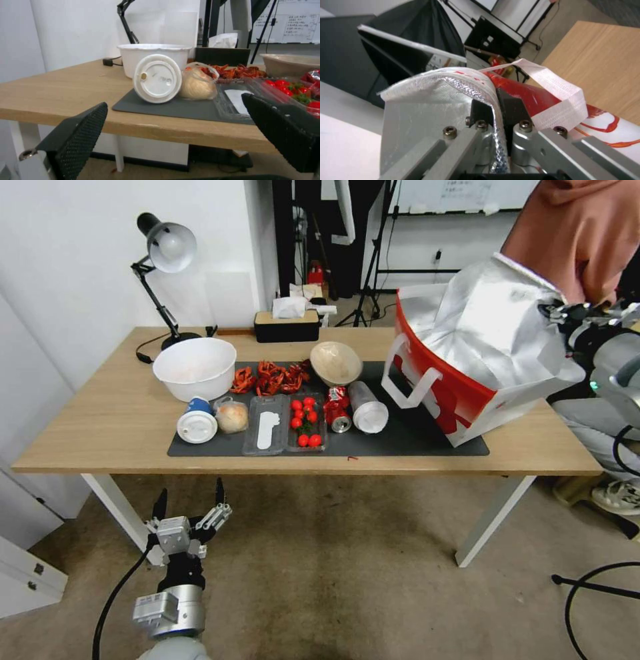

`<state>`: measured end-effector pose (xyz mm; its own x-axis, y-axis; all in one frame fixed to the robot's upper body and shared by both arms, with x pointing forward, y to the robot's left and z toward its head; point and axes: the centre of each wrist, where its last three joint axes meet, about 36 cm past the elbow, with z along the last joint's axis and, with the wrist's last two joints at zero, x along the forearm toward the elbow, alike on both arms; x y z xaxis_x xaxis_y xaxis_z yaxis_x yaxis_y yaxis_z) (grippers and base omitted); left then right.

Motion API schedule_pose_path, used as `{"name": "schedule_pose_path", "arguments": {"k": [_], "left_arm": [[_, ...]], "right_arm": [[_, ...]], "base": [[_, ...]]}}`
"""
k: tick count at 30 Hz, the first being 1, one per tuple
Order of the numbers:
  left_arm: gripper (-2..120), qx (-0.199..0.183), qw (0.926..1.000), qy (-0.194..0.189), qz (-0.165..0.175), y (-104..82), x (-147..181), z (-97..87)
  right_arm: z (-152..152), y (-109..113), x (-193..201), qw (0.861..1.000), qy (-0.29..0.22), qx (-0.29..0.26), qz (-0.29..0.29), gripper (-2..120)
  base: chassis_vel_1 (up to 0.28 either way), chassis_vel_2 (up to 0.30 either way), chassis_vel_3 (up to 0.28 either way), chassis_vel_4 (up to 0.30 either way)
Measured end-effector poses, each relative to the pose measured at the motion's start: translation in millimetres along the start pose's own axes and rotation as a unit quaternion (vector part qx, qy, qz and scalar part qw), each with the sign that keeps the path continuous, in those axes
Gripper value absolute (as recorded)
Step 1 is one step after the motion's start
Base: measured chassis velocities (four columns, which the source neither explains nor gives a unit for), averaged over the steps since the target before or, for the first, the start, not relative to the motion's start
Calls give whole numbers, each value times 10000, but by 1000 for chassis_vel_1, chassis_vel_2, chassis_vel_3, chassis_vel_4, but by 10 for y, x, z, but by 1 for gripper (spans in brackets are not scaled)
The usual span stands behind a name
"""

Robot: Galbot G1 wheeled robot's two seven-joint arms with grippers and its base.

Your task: Pick up the food delivery bag from the floor and place it on the table.

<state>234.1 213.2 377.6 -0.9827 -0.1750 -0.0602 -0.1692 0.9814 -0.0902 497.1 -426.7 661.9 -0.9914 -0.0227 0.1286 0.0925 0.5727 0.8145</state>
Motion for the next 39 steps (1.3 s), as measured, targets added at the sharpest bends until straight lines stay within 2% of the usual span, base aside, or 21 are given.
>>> {"name": "schedule_pose_path", "arguments": {"k": [14, 16, 18, 19, 23, 25, 27, 30, 31, 33, 35, 37, 39], "left_arm": [[100, -1, 10000, 16, 11, -14, 7, 16], [100, -1, 10000, 10, 12, -13, 11, 10], [100, 1, 10000, 2, 12, -12, 12, 5], [100, -3, 10000, 2, 11, -7, 21, 2], [100, -9, 10000, -9, 16, -3, 28, -4], [100, -13, 10000, -12, 18, -2, 32, -5], [100, -14, 10000, -13, 19, -3, 33, -5], [100, -21, 10000, -14, 27, -7, 36, -4], [100, -21, 10000, -14, 27, -7, 36, -4], [100, -15, 10000, -22, 26, -12, 33, -10], [100, -14, 10000, -28, 27, -13, 32, -14], [100, -9, 10000, -40, 34, -13, 27, -26], [100, -4, 10000, -44, 33, -12, 25, -29]], "right_arm": [[-2, -111, -122, 9993, 276, 245, -39, 0], [-3, -97, -143, 9990, 237, 367, -46, 7], [-1, -93, -151, 9989, 223, 402, -39, 9], [5, -79, -164, 9987, 169, 472, -5, 19], [3, -71, -174, 9985, 106, 542, 30, 27], [-2, -68, -186, 9983, 31, 581, 48, 39], [-1, -67, -190, 9982, -6, 594, 62, 41], [-2, -64, -189, 9978, -70, 660, 70, 57], [-2, -64, -189, 9978, -70, 660, 70, 57], [-9, -45, -166, 9971, -88, 753, 17, 68], [-11, -41, -162, 9969, -100, 783, 9, 72], [-26, -22, -136, 9960, -149, 879, -72, 84], [-32, -19, -126, 9958, -162, 894, -95, 85]], "base": [[0, 0, 0, 0], [0, 0, 0, 0], [0, 0, 0, 0], [0, 0, 0, 0], [0, 0, 0, 0], [0, 0, 0, 0], [0, 0, 0, 0], [0, 0, 0, 0], [0, 0, 0, 0], [0, 0, 0, 0], [0, 0, 0, 0], [0, 0, 0, 0], [0, 0, 0, 0]]}}
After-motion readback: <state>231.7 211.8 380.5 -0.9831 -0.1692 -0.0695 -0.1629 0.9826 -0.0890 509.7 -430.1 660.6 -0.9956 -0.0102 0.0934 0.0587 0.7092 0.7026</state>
